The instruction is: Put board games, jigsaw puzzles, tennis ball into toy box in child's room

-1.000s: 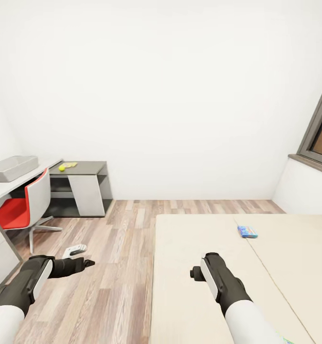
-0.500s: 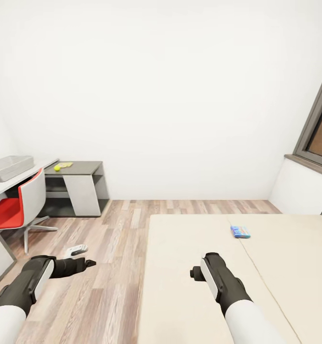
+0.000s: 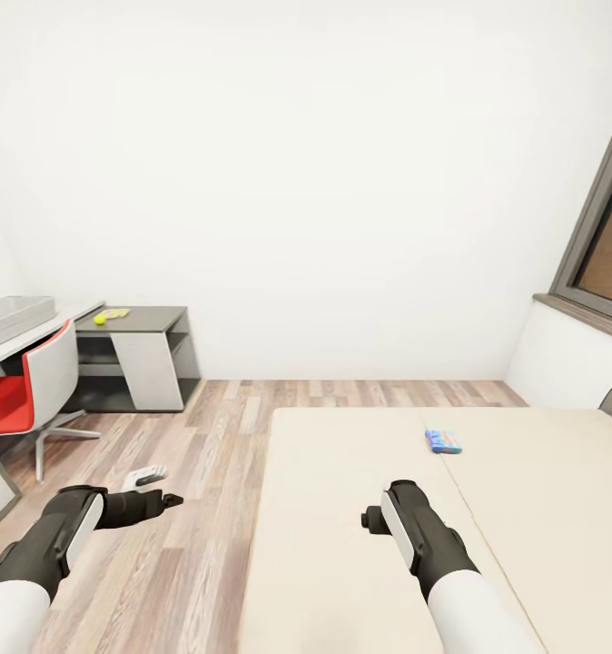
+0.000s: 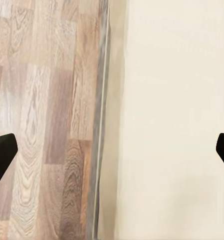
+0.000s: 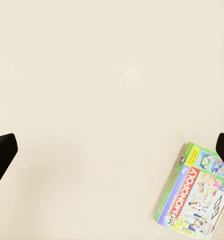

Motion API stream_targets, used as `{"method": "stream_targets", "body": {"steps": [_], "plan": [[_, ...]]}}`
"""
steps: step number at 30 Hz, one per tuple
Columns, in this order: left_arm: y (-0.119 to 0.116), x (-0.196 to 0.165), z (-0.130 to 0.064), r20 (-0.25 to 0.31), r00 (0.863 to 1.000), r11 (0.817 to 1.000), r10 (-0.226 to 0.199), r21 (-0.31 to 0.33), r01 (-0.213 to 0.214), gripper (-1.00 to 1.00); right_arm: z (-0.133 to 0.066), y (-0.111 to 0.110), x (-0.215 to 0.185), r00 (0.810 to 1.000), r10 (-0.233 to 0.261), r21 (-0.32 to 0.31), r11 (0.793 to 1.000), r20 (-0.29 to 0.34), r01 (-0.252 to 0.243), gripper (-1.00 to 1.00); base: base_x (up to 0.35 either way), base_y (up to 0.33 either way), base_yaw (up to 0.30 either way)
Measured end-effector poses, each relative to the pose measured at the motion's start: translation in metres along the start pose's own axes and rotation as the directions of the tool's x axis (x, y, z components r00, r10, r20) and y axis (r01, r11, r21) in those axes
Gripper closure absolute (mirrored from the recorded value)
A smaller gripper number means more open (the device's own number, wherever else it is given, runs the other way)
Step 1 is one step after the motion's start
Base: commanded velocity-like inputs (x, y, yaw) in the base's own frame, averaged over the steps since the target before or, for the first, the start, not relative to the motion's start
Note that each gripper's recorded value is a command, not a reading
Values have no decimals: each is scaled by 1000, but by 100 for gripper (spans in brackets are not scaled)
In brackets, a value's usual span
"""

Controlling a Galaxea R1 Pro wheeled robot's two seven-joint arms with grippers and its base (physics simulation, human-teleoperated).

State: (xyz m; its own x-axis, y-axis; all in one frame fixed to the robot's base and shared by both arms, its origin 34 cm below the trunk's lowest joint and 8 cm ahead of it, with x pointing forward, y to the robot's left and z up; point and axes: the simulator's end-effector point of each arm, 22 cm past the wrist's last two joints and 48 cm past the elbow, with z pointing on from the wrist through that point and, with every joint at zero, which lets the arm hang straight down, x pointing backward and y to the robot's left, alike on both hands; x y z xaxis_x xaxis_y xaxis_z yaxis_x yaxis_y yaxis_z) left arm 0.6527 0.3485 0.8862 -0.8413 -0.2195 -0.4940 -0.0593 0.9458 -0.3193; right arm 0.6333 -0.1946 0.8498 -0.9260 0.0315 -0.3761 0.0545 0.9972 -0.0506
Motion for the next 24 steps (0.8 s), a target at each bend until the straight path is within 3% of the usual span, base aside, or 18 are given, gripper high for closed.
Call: {"method": "stream_targets", "body": {"steps": [24], "plan": [[0,0,0,0,1000,1000,0,0,0,-100,0,0,0,1000,1,0,1000,1,-1,-100,0,-186,0]]}}
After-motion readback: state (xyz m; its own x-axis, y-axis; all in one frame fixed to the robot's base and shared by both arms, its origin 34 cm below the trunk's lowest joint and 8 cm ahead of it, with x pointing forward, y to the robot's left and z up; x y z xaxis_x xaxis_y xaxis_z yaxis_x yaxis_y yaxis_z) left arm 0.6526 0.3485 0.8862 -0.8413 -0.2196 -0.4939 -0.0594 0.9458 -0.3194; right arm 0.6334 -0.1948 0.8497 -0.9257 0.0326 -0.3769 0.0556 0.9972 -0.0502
